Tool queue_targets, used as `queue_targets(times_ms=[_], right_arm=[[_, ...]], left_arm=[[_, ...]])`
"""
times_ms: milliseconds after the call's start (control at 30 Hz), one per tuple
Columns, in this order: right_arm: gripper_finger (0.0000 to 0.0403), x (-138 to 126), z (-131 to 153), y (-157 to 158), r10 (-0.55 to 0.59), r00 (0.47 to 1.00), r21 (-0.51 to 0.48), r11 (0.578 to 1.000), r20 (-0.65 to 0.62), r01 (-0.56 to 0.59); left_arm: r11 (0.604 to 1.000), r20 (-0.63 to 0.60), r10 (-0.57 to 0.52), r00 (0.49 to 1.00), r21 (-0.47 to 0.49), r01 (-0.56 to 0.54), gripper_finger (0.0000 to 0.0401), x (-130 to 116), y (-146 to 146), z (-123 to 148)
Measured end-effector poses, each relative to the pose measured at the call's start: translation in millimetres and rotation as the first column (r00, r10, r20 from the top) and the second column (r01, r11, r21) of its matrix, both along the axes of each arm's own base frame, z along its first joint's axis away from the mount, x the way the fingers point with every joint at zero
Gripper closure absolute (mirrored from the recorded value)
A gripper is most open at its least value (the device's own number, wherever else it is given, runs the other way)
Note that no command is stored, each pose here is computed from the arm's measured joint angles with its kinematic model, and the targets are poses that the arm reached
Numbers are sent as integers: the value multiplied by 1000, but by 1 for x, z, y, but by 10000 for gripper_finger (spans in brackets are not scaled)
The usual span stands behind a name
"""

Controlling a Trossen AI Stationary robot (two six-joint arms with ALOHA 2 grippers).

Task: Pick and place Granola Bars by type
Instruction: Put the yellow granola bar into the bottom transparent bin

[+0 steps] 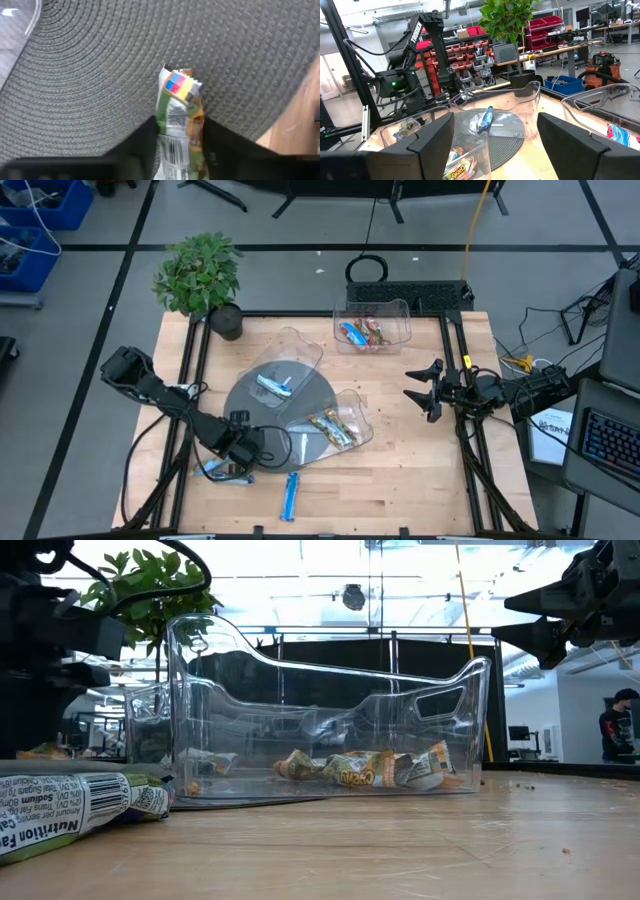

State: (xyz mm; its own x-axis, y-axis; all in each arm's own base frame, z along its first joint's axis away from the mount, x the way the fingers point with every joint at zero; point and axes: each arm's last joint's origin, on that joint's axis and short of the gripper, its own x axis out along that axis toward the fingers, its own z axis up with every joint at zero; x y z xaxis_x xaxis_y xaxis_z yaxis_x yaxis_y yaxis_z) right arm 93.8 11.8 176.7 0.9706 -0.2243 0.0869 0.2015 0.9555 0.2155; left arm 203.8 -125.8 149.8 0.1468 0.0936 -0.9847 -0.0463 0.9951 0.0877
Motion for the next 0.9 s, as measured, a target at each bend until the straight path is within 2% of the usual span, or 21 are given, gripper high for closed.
queue_targets(times_ms=[133, 167, 333, 433, 667, 900], right_arm=[[124, 0, 0, 0, 1, 1000, 0, 1000, 0, -1], [124, 0, 0, 0, 0, 1000, 0, 1000, 0, 0], [124, 0, 0, 0, 1, 1000, 0, 1000, 0, -1], [124, 0, 0, 0, 0, 1000, 0, 1000, 0, 0], [124, 0, 0, 0, 0, 1000, 0, 1000, 0, 0], [124, 0, 0, 0, 0, 1000, 0, 1000, 0, 0]], left_arm=[[1000, 1, 8, 1000, -1, -8, 365, 1, 2, 0], [1000, 1, 8, 1000, -1, -8, 380, 2, 3, 0], [1000, -9, 21, 1000, 23, -21, 388, 2, 6, 1], [998, -16, 16, 1000, 56, -15, 394, 1, 8, 12], [995, 113, 27, 993, 87, -37, 397, 6, 16, 77], [989, 180, -39, 983, 145, 13, 398, 11, 27, 154]])
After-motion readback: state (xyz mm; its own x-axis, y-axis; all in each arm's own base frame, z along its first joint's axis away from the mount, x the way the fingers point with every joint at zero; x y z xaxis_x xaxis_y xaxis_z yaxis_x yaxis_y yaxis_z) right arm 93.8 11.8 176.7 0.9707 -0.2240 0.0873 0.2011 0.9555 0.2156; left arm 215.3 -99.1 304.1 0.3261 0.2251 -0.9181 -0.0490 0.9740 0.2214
